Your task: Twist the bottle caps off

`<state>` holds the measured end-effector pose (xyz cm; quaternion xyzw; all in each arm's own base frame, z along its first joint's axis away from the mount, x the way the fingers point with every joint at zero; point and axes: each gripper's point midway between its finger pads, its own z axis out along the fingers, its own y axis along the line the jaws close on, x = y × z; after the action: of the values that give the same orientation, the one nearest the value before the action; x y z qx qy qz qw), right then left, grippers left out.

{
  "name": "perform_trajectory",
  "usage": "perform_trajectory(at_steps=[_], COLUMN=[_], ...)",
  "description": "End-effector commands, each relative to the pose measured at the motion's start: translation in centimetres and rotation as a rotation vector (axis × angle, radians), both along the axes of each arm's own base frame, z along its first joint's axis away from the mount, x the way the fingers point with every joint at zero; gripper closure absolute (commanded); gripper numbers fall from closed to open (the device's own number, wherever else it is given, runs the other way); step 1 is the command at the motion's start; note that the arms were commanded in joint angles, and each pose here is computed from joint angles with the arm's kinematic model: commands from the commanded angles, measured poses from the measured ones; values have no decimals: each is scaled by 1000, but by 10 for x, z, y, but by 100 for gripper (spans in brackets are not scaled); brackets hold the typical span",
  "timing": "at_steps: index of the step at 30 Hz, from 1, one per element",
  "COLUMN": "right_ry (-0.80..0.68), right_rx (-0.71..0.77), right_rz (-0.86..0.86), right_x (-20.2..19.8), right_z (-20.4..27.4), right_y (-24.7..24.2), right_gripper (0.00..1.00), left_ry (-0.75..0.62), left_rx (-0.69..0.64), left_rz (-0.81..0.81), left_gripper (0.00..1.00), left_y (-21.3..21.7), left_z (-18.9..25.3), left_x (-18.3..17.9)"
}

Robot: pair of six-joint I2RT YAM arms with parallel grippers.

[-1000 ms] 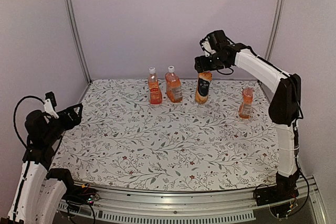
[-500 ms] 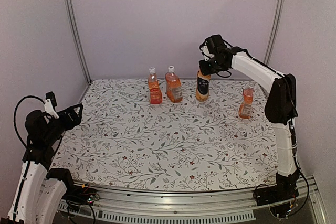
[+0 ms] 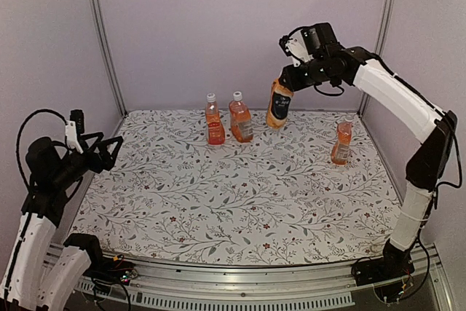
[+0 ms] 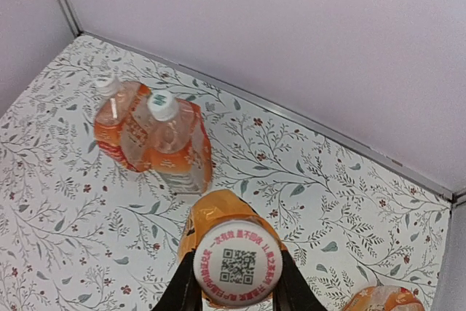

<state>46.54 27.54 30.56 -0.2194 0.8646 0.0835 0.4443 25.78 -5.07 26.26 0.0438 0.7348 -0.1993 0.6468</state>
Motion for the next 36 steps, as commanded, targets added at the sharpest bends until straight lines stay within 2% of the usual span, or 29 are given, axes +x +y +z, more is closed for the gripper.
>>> perform_trajectory(at_steps=[1, 5, 10, 15, 19, 20, 23, 28, 30, 31, 33, 34, 36], right_ry=[-153, -140, -117, -106, -86, -78, -65, -69, -69, -67, -66, -67, -67], right_rx=[100, 237, 366, 466, 472, 471, 474, 470, 456, 448, 429, 417, 399], right_rz=[354, 605, 773, 824, 833, 835, 842, 840, 824, 812, 777, 753, 694], right_x=[-111, -192, -249, -267, -268, -268, -269, -267, -263, -261, -256, -252, -245], right_z=[91, 118, 133, 144, 137, 134, 131, 126, 122, 120, 117, 115, 112], right_y=[61, 110, 159, 179, 184, 185, 187, 189, 190, 189, 184, 181, 173], right_gripper=[100, 100, 100, 100, 100, 100, 100, 100, 100, 91, 51, 39, 27], left_ry=[-118, -87, -121, -126, -103, -116, -144, -166, -174, -173, -166, -164, -176], left_rx=[233, 346, 449, 469, 461, 454, 438, 434, 427, 425, 443, 471, 580], left_rz=[-413, -694, -826, -929, -931, -922, -878, -890, -893, -890, -863, -834, -734], left_gripper=[6, 5, 3, 3, 5, 7, 23, 47, 54, 56, 61, 63, 67], left_y=[-74, -127, -175, -209, -226, -228, -231, -236, -237, -236, -233, -230, -218], left_z=[35, 33, 51, 54, 46, 49, 59, 61, 63, 64, 61, 57, 46], left_x=[-28, -52, -48, -53, -52, -49, -39, -38, -39, -39, -36, -32, -16])
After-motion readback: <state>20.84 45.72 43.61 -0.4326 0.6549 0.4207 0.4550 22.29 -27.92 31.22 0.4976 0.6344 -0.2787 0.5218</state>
